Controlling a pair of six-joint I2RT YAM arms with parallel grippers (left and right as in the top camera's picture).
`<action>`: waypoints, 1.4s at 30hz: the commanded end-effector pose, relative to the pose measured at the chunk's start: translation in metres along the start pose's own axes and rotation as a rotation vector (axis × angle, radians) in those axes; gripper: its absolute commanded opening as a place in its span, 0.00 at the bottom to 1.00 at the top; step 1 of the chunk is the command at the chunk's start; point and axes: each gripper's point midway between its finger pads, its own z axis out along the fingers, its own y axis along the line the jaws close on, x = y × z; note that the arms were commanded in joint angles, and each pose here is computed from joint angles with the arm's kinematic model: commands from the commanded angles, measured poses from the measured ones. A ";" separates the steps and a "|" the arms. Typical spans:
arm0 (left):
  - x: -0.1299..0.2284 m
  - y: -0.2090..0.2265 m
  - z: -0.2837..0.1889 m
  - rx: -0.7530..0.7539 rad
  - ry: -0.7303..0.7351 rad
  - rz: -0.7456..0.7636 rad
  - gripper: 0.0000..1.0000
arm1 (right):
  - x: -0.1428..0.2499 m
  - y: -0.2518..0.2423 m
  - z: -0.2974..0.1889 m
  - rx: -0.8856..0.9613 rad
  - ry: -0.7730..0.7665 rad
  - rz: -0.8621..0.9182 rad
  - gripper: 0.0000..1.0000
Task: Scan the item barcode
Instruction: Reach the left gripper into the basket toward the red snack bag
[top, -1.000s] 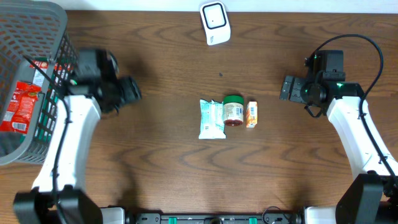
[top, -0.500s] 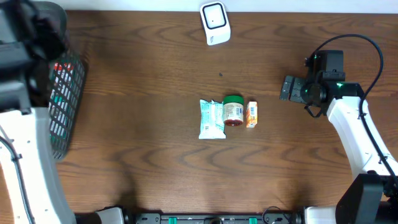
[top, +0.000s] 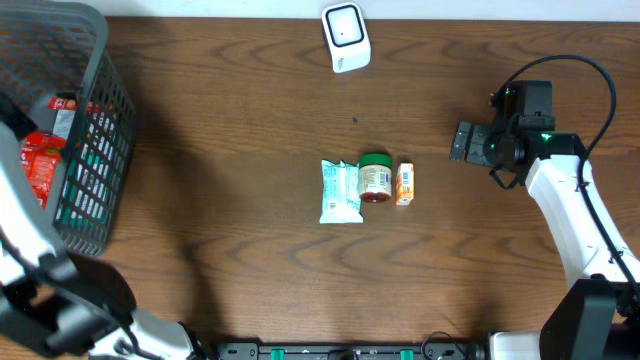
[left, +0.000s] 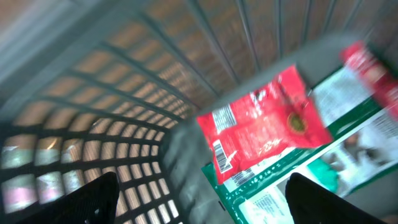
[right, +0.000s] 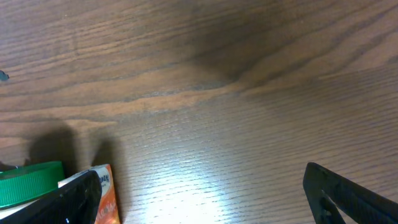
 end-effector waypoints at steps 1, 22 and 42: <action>0.023 -0.028 0.048 0.026 0.116 0.235 0.87 | -0.007 -0.001 -0.007 0.005 -0.028 -0.007 0.99; 0.077 -0.067 0.138 0.276 0.321 0.462 0.93 | -0.007 -0.001 -0.007 0.005 -0.028 -0.007 0.99; 0.114 -0.088 0.183 0.363 0.422 0.489 0.79 | -0.007 -0.001 -0.007 0.005 -0.028 -0.007 0.99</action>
